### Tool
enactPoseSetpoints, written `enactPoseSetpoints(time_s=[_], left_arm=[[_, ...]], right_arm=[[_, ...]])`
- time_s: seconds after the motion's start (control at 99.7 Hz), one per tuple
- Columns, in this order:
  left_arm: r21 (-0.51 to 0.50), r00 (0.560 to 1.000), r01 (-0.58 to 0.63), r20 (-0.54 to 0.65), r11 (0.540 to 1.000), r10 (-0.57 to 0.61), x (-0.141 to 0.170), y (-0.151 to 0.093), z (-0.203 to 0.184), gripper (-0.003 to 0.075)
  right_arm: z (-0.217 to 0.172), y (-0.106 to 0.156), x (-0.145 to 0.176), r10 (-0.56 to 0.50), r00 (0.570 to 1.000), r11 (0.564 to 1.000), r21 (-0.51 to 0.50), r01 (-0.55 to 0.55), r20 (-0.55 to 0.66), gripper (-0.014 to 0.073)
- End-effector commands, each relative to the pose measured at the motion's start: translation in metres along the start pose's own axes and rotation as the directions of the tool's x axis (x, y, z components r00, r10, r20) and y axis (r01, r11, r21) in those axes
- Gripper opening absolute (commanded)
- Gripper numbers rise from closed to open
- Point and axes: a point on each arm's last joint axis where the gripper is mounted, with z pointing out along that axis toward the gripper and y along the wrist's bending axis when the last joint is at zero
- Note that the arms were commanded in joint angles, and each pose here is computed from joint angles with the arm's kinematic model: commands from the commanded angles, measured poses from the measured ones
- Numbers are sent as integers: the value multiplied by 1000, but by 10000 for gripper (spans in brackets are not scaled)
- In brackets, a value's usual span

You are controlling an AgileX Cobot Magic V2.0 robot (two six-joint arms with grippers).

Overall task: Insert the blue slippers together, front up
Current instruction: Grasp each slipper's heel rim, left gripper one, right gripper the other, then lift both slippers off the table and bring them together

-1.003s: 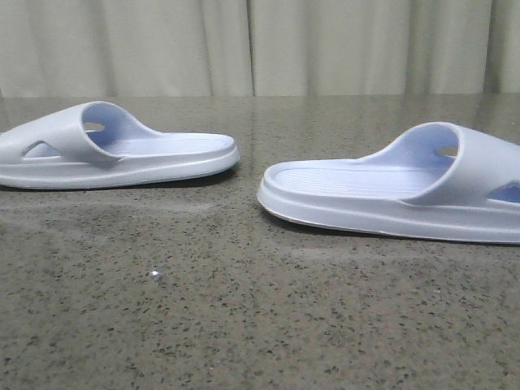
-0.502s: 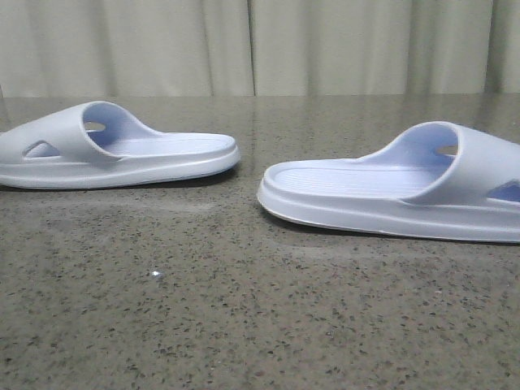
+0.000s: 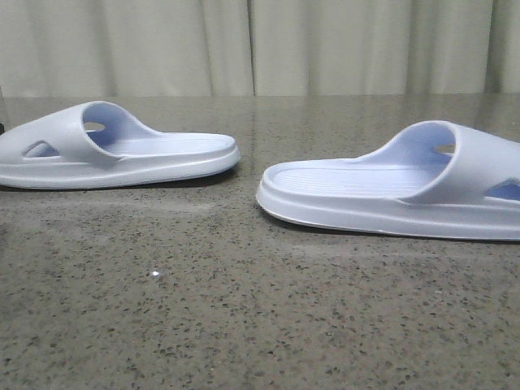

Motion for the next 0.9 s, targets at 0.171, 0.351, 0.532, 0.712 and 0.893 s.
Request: enactPoseSetpoints(time_s=[0.171,0.351,0.532,0.712,0.893], left_arm=[[123,999,6,36,992,-11,-10,-11,2,215],[140,1000,10,24,990,-13,-9,-12,2,15],[162,1000,1,13,987,-3,-8,-15,0,15],[158,999,-44,7,986,43,-6,-19,-7,15],[181,996,-65,71,981,53,-12,-23,-31,15]], right_arm=[[-7,5,-10,-15,998,1000,-13,16,63,-103],[-7,5,-10,-15,998,1000,-13,16,63,-103],[-7,7,-14,8,996,999,-37,-5,92,-103],[-14,20,-27,2,991,993,-113,14,132,-103],[-28,32,-41,8,977,983,-182,32,212,-103]])
